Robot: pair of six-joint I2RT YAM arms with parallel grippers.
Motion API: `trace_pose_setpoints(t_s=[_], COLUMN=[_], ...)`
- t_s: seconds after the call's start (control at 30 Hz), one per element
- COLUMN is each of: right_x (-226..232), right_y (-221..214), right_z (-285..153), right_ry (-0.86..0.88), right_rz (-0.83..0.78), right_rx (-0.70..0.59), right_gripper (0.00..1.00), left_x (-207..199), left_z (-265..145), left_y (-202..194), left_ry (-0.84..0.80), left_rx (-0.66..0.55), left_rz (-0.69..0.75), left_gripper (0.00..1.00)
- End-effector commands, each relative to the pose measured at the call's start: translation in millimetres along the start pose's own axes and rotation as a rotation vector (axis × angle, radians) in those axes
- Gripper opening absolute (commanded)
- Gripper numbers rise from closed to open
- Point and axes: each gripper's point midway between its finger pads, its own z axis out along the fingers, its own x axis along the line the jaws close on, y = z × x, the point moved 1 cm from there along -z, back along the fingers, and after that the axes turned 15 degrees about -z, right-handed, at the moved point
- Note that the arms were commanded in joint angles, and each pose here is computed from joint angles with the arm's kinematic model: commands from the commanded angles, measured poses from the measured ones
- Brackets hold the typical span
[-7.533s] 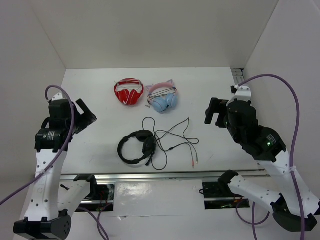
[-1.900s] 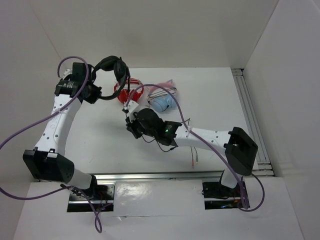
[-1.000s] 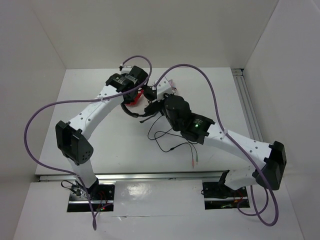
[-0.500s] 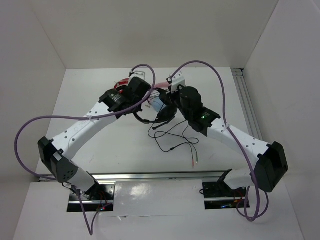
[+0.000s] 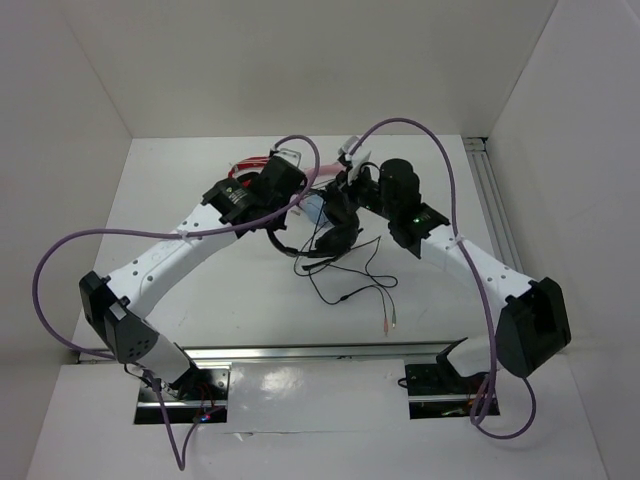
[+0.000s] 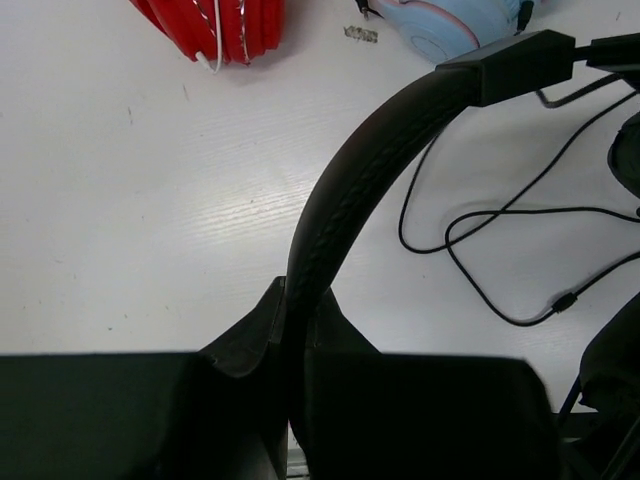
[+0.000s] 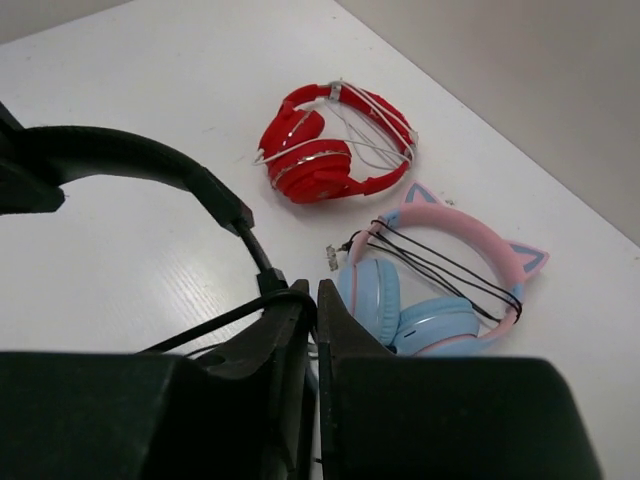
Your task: Wrap the headphones
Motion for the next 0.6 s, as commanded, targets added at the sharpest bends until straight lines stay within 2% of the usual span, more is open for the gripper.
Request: trace_pose_setpoints(t_s=[0.0, 0.03, 0.13, 0.17, 0.33, 0.47, 0.5, 0.57], right_x=[-48, -41, -56, -49, -35, -13, -12, -1], right_y=[10, 5, 8, 3, 3, -7, -1, -18], right_z=[0, 3, 6, 11, 22, 22, 20, 21], right_ry=[-0.06, 0.012, 0.07, 0.14, 0.298, 0.368, 0.371, 0.389], right_rz=[0.018, 0.052, 0.077, 0.094, 0.158, 0.215, 0.219, 0.26], right_rx=[-0.136, -0.151, -0.179, -0.186, -0.231, -0.264, -0.306, -0.294], right_gripper=[0.14, 0.19, 0.23, 0.28, 0.43, 0.49, 0.52, 0.58], left_x=[-10, -11, -16, -18, -22, -19, -17, -5], left_z=[-31, -33, -34, -35, -40, -41, -44, -46], left_y=[-21, -26, -29, -30, -23, -13, -10, -2], left_ry=[-0.109, -0.126, -0.155, -0.166, -0.189, -0.138, -0.126, -0.041], left_rx=[0.13, 0.157, 0.183, 0.189, 0.173, 0.155, 0.147, 0.131], left_rz=[0.15, 0.154, 0.168, 0.167, 0.156, 0.13, 0.119, 0.115], left_gripper=[0.0, 0.0, 0.0, 0.0, 0.0, 0.0, 0.0, 0.0])
